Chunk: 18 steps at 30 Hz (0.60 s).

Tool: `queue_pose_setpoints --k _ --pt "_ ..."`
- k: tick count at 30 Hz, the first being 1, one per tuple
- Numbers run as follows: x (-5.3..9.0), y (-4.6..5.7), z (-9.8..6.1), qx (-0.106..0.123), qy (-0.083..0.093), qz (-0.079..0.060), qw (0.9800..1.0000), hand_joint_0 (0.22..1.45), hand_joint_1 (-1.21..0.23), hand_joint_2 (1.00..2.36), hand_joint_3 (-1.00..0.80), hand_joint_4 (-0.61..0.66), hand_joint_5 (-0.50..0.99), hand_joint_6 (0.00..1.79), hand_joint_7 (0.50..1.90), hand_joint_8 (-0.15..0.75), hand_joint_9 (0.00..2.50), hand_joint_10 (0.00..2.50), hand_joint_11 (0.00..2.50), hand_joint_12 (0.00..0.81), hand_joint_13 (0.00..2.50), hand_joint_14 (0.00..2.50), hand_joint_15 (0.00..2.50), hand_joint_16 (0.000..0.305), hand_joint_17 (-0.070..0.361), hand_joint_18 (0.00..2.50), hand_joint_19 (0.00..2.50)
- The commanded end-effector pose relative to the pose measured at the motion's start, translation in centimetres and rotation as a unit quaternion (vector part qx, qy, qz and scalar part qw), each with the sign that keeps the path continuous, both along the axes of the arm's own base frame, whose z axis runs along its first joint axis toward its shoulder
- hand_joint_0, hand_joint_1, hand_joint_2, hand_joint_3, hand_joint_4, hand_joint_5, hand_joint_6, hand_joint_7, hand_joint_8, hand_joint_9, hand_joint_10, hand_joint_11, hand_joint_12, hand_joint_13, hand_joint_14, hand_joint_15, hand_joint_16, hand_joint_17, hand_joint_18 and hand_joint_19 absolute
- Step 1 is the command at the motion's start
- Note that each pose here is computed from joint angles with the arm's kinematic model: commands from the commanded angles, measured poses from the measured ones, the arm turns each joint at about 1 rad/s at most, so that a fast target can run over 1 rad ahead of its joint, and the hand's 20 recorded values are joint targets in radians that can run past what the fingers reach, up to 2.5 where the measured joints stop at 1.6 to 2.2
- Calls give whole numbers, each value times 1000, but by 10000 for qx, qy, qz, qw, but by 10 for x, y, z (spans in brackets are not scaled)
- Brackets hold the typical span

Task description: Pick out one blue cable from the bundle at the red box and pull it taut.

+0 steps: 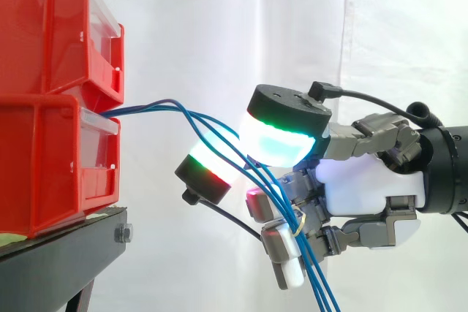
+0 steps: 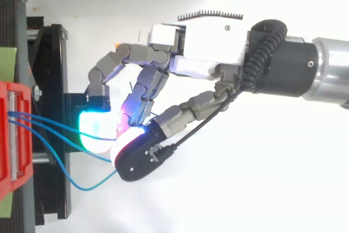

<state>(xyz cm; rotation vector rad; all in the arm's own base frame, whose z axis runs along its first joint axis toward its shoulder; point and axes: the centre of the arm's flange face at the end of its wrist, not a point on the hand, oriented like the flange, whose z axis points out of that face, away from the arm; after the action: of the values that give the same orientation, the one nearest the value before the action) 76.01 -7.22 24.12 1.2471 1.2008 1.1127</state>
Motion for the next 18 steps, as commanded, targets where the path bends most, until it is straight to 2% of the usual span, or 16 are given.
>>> queue_pose_setpoints --k 1,10,18 --pt "0 0 0 1 -6 1 10000 793 -924 1000 -500 -124 -154 971 909 254 1182 22 764 351 1166 25 639 48 107 995 613" --pt "0 0 0 1 -6 9 10000 729 -962 1000 -500 -29 -157 969 815 257 1212 20 824 350 1179 25 644 46 104 1009 594" --pt "0 0 0 38 -1 7 10000 764 -944 1000 -500 -86 -154 960 931 261 1235 23 832 352 1204 27 646 44 98 1030 583"
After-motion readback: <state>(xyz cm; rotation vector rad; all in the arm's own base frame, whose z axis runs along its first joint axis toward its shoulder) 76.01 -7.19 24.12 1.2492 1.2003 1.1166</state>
